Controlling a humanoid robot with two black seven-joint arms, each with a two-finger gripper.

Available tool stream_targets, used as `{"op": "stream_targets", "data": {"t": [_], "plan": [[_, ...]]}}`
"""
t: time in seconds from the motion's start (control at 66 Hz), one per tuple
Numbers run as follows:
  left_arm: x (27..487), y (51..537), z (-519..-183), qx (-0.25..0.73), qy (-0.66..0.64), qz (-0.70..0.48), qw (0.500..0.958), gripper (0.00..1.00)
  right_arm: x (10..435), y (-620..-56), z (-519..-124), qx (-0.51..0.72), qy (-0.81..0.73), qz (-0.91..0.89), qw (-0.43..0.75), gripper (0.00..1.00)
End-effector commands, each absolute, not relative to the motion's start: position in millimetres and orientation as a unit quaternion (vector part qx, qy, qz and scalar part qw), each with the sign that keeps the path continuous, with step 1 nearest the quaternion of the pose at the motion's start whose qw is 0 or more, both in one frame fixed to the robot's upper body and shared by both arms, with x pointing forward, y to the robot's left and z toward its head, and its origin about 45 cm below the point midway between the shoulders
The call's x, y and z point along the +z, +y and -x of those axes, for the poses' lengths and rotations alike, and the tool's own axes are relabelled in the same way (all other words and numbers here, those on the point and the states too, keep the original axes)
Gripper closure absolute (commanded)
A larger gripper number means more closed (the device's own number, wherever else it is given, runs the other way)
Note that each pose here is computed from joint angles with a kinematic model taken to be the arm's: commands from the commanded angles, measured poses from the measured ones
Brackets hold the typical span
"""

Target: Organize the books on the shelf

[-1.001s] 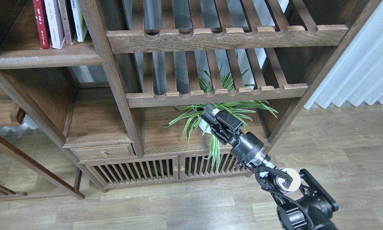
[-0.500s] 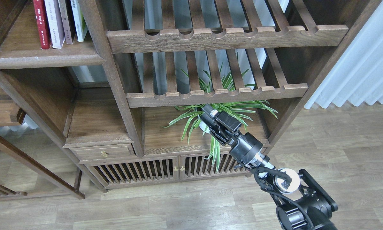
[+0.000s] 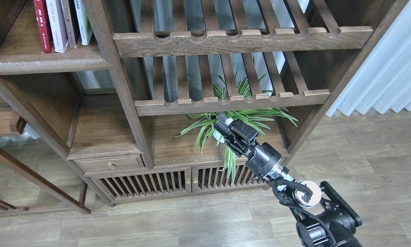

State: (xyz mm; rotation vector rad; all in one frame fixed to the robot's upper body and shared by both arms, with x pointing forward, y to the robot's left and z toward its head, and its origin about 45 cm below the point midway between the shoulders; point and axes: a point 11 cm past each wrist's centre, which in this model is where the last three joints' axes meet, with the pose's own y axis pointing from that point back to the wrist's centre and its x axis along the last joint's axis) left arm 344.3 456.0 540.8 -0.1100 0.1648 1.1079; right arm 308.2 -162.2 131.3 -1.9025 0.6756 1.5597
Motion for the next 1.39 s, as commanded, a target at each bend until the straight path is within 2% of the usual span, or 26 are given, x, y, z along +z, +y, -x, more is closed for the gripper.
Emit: {"op": "stream_targets", "data": {"t": [0.0,0.212,0.5,0.606,1.38], "plan": [[541.9,455.9,-344.8,0.528,0.069,0.047,0.845,0.94,130.0,-159.7,-306.7,0.587,0.251,0.714,0.287,0.36],[535.8,464.8,-349.1,0.543,0.063,0.033,0.837,0.96,128.8,-157.9,-305.5,0.589,0.25,0.714,0.284,0.36],[509.2,447.6,-377.7,0.533,0.042,0.033,0.844,0.96,126.6,-154.7,-303.7,0.593,0.247,0.714,0.278,0.36],[499.4,457.7,-386.3,0.553,0.029,0.022,0.833,0.96,126.6,-154.7,-303.7,0.593,0.247,0.714,0.278,0.36],[477.9,444.4,-421.1,0.56,-0.032,0.055,0.826,0.96,125.4,-148.6,-300.6,0.596,0.241,0.717,0.27,0.36]]}}
